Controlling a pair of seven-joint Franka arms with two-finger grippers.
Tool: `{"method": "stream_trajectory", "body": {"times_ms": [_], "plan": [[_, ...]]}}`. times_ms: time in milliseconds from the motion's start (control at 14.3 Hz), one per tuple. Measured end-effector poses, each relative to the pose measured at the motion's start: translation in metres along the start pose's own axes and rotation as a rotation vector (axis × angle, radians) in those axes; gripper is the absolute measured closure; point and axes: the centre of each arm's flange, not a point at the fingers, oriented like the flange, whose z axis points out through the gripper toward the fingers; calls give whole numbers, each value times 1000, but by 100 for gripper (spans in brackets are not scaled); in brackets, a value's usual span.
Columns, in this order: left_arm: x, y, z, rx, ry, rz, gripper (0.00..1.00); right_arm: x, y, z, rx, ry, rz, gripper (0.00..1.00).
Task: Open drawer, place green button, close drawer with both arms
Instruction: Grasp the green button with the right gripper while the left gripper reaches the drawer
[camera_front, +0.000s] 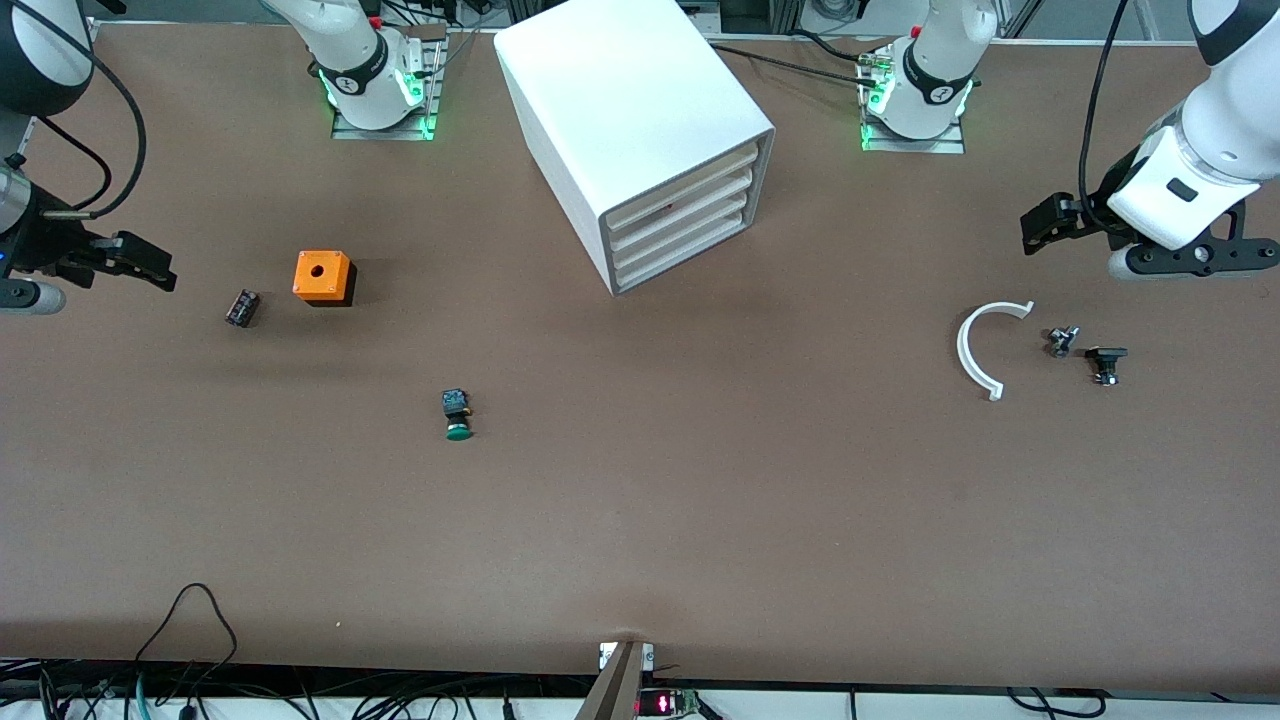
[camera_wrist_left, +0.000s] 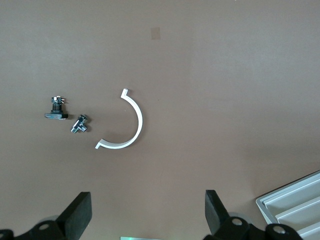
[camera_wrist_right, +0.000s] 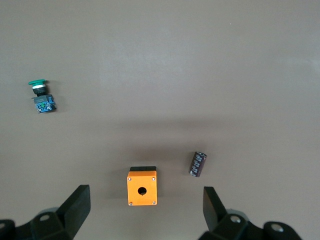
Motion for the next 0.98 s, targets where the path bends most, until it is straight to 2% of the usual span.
{"method": "stream_trajectory", "body": {"times_ms": [629, 839, 979], "plan": [[3, 3, -1, -1, 2, 5, 0, -6, 0, -2, 1, 20, 0, 0], [21, 8, 17, -1, -41, 14, 0, -4, 0, 1, 1, 19, 0, 0], [32, 11, 31, -1, -77, 18, 0, 1, -4, 15, 13, -3, -1, 0]]}}
